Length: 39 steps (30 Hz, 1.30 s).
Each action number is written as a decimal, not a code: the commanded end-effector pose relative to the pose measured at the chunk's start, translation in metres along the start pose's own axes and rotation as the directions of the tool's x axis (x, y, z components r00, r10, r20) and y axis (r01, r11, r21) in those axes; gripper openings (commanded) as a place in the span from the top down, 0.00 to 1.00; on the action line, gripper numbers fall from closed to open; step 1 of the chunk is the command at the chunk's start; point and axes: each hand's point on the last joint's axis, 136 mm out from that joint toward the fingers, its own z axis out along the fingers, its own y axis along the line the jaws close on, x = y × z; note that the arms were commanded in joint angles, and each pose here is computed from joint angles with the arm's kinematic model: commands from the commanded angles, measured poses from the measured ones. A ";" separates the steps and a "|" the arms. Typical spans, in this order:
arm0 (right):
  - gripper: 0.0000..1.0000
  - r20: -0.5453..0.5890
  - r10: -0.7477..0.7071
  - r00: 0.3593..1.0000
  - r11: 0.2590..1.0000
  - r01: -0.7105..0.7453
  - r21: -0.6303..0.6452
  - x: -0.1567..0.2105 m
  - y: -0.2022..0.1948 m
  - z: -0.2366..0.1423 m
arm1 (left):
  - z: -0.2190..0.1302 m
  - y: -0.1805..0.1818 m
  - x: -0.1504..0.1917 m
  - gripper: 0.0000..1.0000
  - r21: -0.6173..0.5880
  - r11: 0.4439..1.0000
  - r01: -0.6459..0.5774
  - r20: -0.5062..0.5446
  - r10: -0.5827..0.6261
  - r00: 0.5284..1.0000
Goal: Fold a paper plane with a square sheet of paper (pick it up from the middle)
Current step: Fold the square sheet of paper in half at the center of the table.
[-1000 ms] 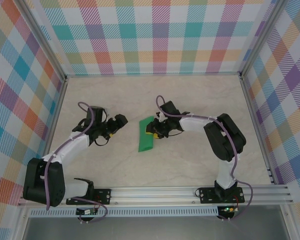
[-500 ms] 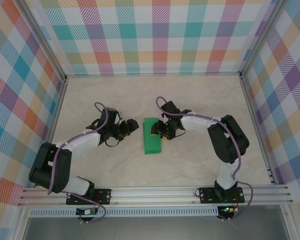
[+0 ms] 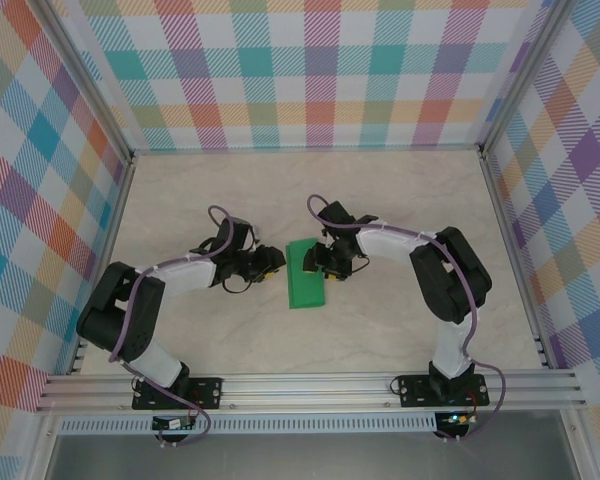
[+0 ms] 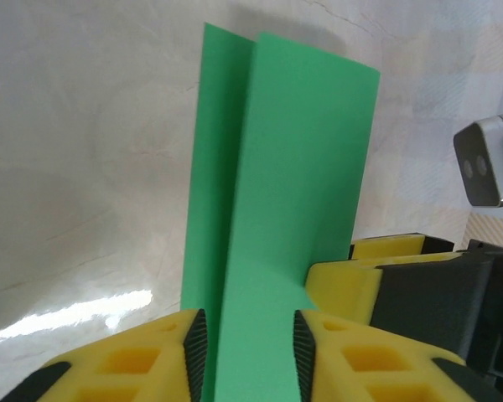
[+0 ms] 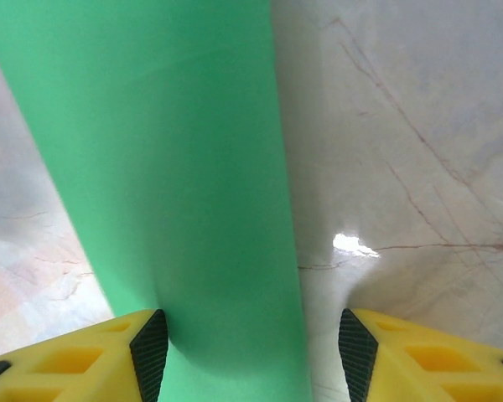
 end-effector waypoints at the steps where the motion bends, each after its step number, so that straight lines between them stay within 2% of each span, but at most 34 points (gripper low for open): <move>1: 0.40 -0.026 -0.007 1.000 0.997 0.009 0.074 0.006 -0.007 0.008 | 0.004 -0.017 -0.007 0.68 0.034 0.999 -0.022 0.022 0.021 1.000; 10: 0.32 -0.055 0.037 0.998 0.989 -0.028 0.146 0.014 -0.018 0.024 | 0.010 -0.011 -0.012 0.75 -0.001 1.000 -0.017 0.037 0.017 0.999; 18: 0.29 -0.066 0.050 0.997 0.965 -0.031 0.260 0.021 -0.036 0.032 | 0.010 -0.002 -0.017 0.79 -0.046 0.999 -0.009 0.068 0.012 0.998; 26: 0.25 -0.073 0.038 0.997 0.940 -0.011 0.340 0.029 -0.052 0.044 | 0.021 -0.007 -0.023 0.87 -0.032 0.999 -0.013 0.054 0.014 0.998; 39: 0.24 -0.071 -0.005 0.997 0.938 0.029 0.347 0.031 -0.056 0.053 | 0.050 -0.015 -0.034 0.98 0.005 1.000 -0.007 0.001 0.007 1.000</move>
